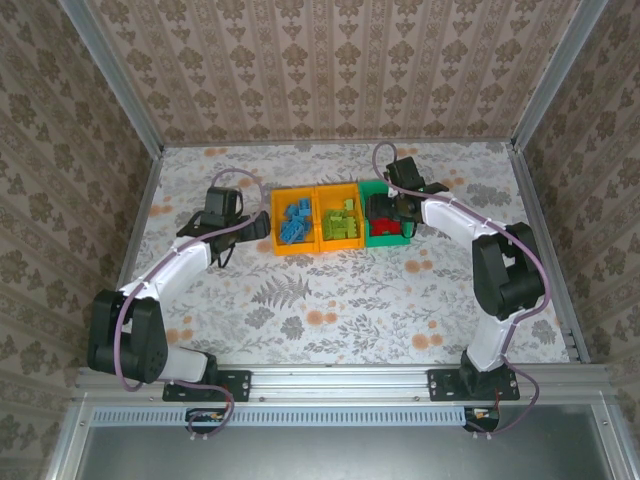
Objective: Sort the legos into containers by color
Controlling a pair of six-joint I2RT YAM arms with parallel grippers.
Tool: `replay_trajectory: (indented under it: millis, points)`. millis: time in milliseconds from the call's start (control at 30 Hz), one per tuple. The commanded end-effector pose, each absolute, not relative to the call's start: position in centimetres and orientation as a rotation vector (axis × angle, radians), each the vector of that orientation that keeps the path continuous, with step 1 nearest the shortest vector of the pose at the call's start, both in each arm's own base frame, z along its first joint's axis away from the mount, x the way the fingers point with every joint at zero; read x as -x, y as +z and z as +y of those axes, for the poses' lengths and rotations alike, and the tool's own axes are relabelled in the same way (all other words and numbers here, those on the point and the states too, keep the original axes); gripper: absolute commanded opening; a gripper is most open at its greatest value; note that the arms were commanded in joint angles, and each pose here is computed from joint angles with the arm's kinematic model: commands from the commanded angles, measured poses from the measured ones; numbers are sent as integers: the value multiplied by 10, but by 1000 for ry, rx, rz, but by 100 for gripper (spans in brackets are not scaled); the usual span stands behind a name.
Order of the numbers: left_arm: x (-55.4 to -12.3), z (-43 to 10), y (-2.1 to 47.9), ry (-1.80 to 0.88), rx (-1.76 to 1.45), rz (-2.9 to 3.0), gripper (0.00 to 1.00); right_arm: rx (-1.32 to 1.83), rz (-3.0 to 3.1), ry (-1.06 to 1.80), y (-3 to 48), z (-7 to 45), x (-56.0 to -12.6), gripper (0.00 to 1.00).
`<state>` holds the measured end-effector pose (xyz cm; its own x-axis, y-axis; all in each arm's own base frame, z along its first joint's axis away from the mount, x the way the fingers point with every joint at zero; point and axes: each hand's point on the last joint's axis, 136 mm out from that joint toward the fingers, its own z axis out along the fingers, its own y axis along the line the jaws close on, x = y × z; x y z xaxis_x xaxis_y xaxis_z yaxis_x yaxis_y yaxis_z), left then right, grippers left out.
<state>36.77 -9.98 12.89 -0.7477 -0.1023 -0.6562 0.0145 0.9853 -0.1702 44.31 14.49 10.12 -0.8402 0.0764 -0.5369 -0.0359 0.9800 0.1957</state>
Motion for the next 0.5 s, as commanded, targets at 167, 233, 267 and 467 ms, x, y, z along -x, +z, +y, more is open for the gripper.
replay_trajectory:
  millis: [167, 233, 267, 467]
  points:
    - [-359, -75, 140, -75, 61, 2354, 100, -22, 2288, 0, 154, 96, -441, 94]
    - [-357, -67, 142, -24, 69, 2337, 100, -43, 2197, -101, 162, 77, -438, 96]
    - [-356, -62, 144, 7, 75, 2326, 100, -62, 2150, -145, 165, 65, -436, 97]
    - [-342, -15, 159, 302, 166, 2250, 100, -184, 1967, -299, 162, 9, -417, 100]
